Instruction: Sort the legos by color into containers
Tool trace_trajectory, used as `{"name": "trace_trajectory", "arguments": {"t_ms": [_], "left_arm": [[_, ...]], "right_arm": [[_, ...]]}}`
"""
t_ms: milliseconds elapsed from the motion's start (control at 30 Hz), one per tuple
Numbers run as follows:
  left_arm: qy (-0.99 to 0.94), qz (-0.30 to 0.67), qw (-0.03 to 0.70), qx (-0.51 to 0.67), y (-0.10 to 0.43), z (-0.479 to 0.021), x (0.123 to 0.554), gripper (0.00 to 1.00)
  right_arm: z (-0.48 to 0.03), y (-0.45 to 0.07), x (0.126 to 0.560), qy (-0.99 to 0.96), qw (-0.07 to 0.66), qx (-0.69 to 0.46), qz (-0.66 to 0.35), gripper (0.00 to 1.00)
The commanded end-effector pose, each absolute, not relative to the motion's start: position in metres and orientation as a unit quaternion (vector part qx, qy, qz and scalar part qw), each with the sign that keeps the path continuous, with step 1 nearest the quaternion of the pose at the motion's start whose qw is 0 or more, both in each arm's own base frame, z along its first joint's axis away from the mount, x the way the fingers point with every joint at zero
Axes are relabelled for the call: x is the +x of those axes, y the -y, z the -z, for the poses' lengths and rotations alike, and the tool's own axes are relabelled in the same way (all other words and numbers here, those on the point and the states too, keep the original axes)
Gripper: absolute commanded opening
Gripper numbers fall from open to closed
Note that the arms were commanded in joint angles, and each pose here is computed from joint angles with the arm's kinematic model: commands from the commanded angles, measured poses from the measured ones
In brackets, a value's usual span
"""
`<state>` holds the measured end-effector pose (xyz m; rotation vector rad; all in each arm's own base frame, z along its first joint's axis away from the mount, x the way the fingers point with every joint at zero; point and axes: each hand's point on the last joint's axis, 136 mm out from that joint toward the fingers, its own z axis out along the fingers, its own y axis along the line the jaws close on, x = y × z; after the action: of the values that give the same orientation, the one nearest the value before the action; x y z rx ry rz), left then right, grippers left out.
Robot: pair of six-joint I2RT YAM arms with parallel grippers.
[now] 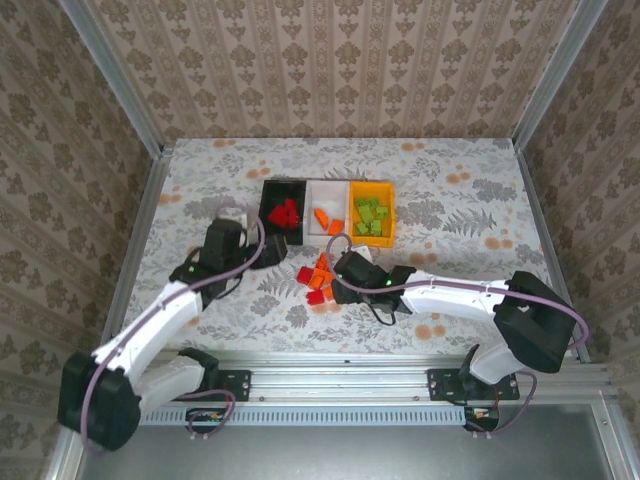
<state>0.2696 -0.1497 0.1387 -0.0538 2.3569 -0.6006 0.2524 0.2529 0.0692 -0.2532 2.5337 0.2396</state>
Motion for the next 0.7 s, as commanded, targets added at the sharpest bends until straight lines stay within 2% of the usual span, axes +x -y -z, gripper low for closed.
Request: {"name": "trace_trajectory", "arguments": {"t_ms": [0,267,567,667], "left_arm": [[-0.901,0.27,0.337,-0.05,0.145,-0.137,0.24,1.0],[-0.889,0.279,0.355,-0.078,0.126,-0.127,0.213,1.0],[-0.899,0.278,0.33,-0.073,0.129,-0.116,0.209,1.0],[-0.899,0.278,0.332,-0.074,0.128,-0.115,0.208,1.0]], "right_arm": [[-0.079,-0.25,0.265,-0.949,0.297,-0.088,-0.063,0.7],[-0.045,-0.247,0.275,-0.96,0.263,-0.088,-0.03,0.7],[-0.035,-0.241,0.286,-0.963,0.256,-0.085,-0.024,0.38],[-0.051,-0.235,0.288,-0.959,0.271,-0.087,-0.014,0.34]]}}
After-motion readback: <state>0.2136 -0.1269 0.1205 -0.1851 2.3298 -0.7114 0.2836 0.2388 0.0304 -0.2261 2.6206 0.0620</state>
